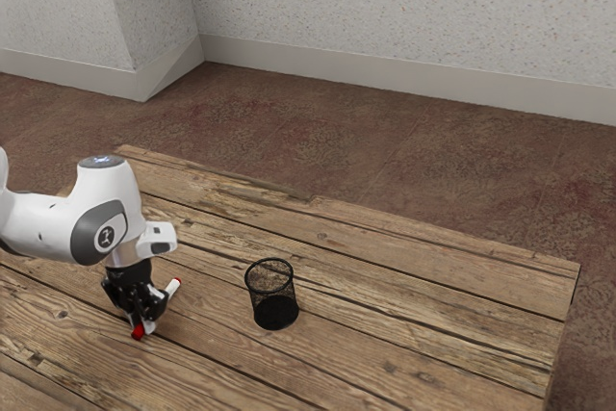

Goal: Put the marker into the pen holder.

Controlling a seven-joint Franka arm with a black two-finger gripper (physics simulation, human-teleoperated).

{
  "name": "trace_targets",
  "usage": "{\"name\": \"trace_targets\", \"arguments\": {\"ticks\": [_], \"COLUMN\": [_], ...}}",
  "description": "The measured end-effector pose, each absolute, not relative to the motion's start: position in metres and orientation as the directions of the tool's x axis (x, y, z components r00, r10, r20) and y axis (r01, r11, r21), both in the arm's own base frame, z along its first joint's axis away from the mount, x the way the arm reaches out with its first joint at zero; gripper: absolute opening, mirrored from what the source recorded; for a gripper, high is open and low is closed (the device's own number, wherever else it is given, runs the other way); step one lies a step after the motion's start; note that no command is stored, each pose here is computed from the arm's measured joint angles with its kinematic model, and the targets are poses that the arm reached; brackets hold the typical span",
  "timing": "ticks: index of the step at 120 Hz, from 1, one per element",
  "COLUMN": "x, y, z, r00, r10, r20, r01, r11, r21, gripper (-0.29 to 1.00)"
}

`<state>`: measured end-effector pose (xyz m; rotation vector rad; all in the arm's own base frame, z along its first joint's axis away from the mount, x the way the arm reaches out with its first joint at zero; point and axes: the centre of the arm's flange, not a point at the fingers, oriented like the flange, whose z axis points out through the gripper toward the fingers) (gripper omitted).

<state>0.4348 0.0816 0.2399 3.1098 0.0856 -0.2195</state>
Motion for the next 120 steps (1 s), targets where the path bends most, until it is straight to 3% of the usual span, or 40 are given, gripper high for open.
{"name": "trace_targets", "arguments": {"ticks": [12, 31, 43, 60, 72, 98, 111, 120], "x": [0.434, 0.434, 0.438, 0.447, 0.471, 0.544, 0.567, 0.576], "y": [0.082, 0.085, 0.082, 0.076, 0.077, 0.087, 0.081, 0.023], "z": [0.239, 0.239, 0.245, 0.26, 0.3, 0.437, 0.477, 0.483], "r00": [0.987, 0.986, 0.987, 0.989, 0.994, 0.998, 0.996, 0.993], "r10": [0.058, 0.071, 0.066, 0.058, 0.06, 0.061, 0.069, -0.016], "r20": [-0.148, -0.15, -0.147, -0.133, -0.088, -0.002, -0.048, -0.12], "r01": [0.062, 0.075, 0.071, 0.06, 0.06, 0.06, 0.063, -0.028], "r11": [-0.998, -0.997, -0.997, -0.998, -0.998, -0.995, -0.993, -0.995], "r21": [0.023, 0.024, 0.024, 0.013, -0.003, -0.085, -0.103, -0.099], "gripper": [0.1, 0.16, -0.02, -0.07, -0.08, -0.08, -0.08, -0.08]}}
